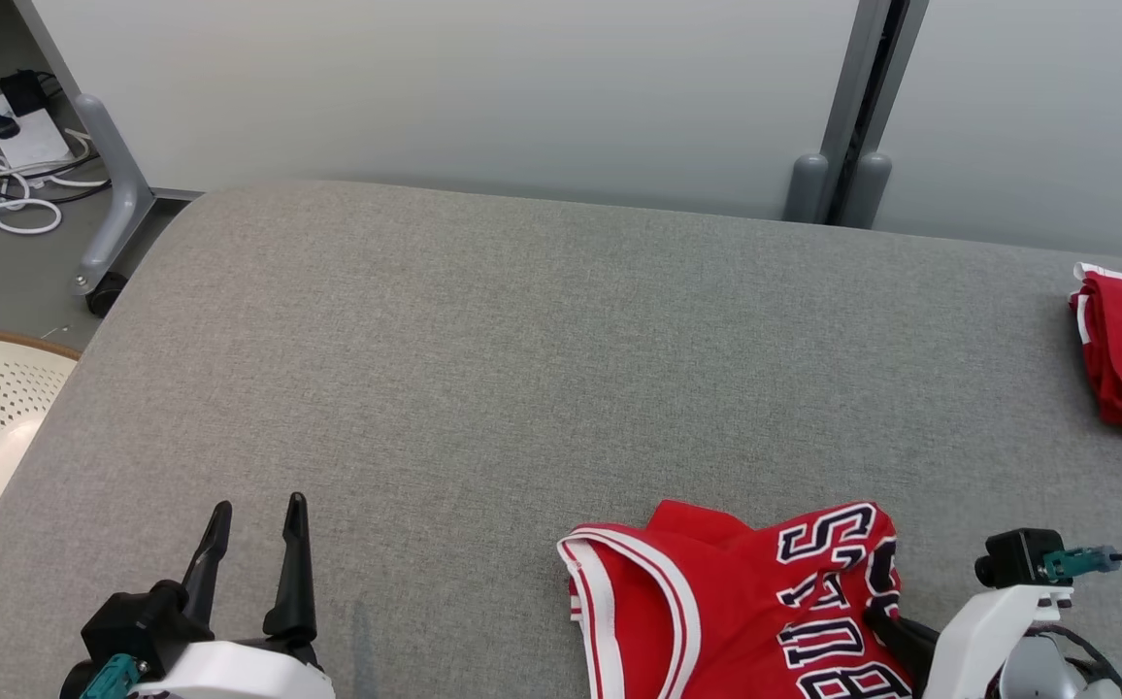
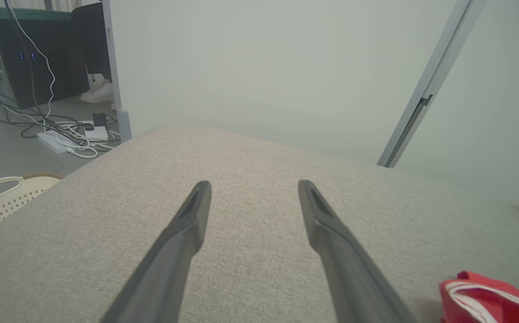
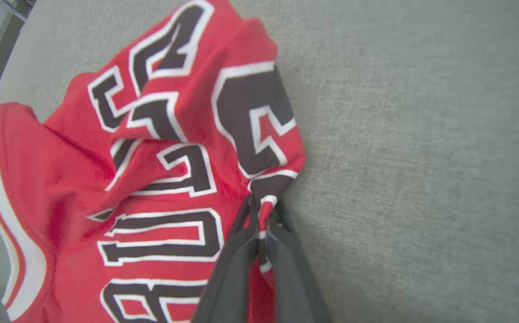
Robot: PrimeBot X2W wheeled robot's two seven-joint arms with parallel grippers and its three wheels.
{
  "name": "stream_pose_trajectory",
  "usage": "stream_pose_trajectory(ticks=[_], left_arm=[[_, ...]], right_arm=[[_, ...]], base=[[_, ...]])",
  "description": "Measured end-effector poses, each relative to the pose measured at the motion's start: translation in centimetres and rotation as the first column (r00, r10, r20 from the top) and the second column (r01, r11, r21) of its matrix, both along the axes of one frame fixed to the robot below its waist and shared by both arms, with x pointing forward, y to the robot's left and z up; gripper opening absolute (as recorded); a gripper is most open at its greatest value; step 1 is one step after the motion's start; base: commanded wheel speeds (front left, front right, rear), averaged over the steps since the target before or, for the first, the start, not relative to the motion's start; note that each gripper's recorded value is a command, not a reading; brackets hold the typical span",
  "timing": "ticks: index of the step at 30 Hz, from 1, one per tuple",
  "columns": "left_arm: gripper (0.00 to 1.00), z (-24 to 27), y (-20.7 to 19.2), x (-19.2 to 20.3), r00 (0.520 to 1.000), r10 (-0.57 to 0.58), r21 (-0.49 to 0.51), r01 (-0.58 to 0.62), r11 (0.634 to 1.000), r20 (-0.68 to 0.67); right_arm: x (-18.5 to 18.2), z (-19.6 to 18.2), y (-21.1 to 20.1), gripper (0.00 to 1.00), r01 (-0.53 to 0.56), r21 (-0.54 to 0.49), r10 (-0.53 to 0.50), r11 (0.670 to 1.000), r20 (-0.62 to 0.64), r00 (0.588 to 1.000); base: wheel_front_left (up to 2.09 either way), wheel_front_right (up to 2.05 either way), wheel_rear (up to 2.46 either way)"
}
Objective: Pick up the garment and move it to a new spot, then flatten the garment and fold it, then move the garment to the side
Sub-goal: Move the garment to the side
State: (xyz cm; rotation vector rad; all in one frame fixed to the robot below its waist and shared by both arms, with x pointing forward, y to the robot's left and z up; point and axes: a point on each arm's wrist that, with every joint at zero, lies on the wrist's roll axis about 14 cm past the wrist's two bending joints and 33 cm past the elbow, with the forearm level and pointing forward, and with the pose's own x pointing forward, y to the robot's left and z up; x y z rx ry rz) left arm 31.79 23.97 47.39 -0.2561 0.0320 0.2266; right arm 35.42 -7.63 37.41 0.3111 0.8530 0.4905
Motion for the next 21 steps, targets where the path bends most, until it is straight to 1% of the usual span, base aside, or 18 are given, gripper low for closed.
stream_pose_trajectory(ticks=[3,6,10,11,12,14,16,19,21], left_arm=[[1.0,0.1,0.0,0.0,1.0,-0.001,0.002,0.001,1.0,0.002],[1.0,0.2,0.0,0.1,1.0,-0.002,0.004,0.002,1.0,0.007],[1.0,0.5,-0.6,0.4,1.0,-0.019,0.002,0.019,1.0,0.018],[1.0,0.5,-0.9,0.5,0.999,-0.029,-0.001,0.029,1.0,0.021],[1.0,0.5,-1.0,0.6,0.999,-0.033,-0.001,0.033,0.999,0.021],[1.0,0.5,-1.3,0.7,0.999,-0.04,-0.004,0.04,0.999,0.021],[1.0,0.5,-1.5,0.9,0.999,-0.047,-0.009,0.047,0.999,0.023],[1.0,0.5,-2.0,1.3,0.998,-0.058,-0.018,0.058,0.998,0.024],[1.0,0.1,-2.2,1.4,0.998,-0.06,-0.024,0.061,0.998,0.014]], right_arm=[[0.6,1.2,0.8,0.0,-0.004,0.039,0.003,0.999,0.043,0.999],[2.1,4.0,1.8,0.0,-0.027,0.084,0.015,0.996,0.141,0.99],[3.4,7.7,3.2,0.0,-0.103,0.093,0.078,0.99,0.248,0.966],[3.8,9.5,4.2,0.0,-0.156,0.092,0.125,0.983,0.28,0.952],[4.0,10.4,4.6,0.0,-0.182,0.085,0.15,0.98,0.297,0.943],[4.5,11.9,5.0,0.0,-0.224,0.068,0.192,0.972,0.311,0.931],[5.0,13.5,5.6,0.0,-0.26,0.076,0.224,0.963,0.318,0.921],[5.7,15.5,6.5,0.0,-0.299,0.118,0.254,0.947,0.295,0.921],[6.8,16.4,6.1,0.0,-0.299,0.117,0.256,0.947,0.286,0.923]], base=[[0.0,0.0,0.0],[0.0,0.0,0.0],[0.0,0.0,0.0],[0.0,0.0,0.0],[0.0,0.0,0.0],[0.0,0.0,0.0],[0.0,0.0,0.0],[0.0,0.0,0.0],[0.0,0.0,0.0]])
